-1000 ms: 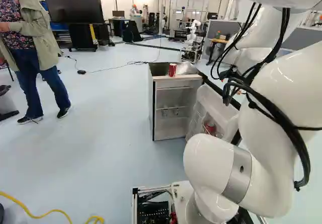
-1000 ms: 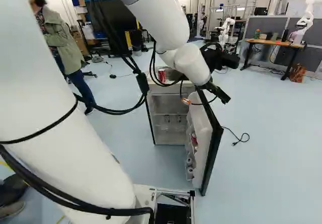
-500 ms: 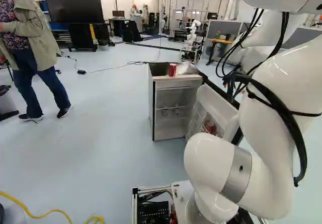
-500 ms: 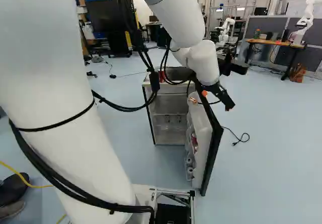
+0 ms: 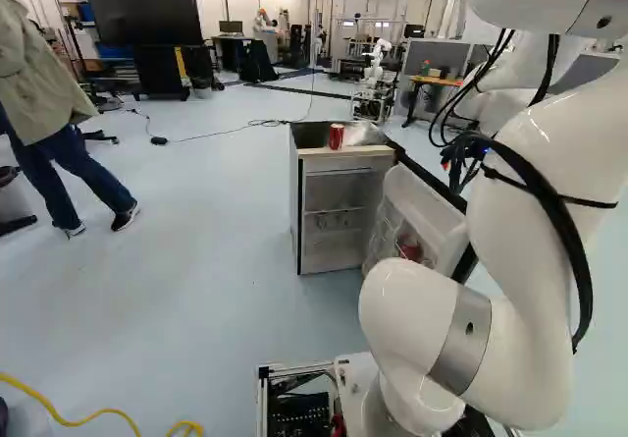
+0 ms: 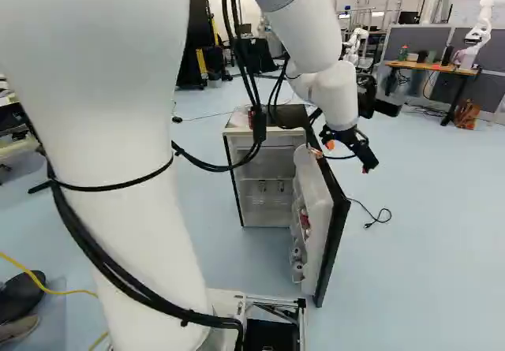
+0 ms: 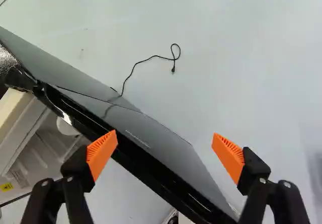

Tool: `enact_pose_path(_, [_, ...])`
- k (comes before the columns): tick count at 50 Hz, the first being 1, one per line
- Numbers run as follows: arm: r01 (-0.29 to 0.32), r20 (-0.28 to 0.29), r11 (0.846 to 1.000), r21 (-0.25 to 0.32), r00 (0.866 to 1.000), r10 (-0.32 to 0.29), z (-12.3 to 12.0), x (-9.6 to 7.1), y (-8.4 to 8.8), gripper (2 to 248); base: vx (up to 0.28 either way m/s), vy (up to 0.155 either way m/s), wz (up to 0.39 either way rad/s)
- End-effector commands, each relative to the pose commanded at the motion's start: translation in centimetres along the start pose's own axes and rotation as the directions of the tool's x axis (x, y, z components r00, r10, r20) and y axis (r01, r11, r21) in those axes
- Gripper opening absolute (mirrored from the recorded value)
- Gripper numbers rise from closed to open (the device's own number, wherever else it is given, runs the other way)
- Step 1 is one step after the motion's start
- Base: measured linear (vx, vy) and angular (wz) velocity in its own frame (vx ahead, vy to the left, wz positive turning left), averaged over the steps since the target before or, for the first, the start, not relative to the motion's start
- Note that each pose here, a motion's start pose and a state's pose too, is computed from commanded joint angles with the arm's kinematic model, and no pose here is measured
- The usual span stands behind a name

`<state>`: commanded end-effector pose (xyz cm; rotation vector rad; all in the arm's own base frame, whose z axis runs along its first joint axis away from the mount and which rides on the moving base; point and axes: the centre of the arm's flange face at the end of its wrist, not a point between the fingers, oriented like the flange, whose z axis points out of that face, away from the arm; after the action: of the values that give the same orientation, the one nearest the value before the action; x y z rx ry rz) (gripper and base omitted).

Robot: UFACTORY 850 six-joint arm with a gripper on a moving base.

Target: Grab a drink from the fridge

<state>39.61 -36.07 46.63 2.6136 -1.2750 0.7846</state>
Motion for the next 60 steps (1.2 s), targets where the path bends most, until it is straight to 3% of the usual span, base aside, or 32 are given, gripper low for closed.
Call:
enact_pose_path(36, [0.01,0.105,1.0,-0.004,0.994,-0.009,7.7,4.3,-1.3,247,0.0,0.0,0.0])
enact_pose_path(60, [-0.006,0.176,1.0,-0.02,0.984,0.01,13.1,6.1,-0.4,247,0.0,0.0,0.0])
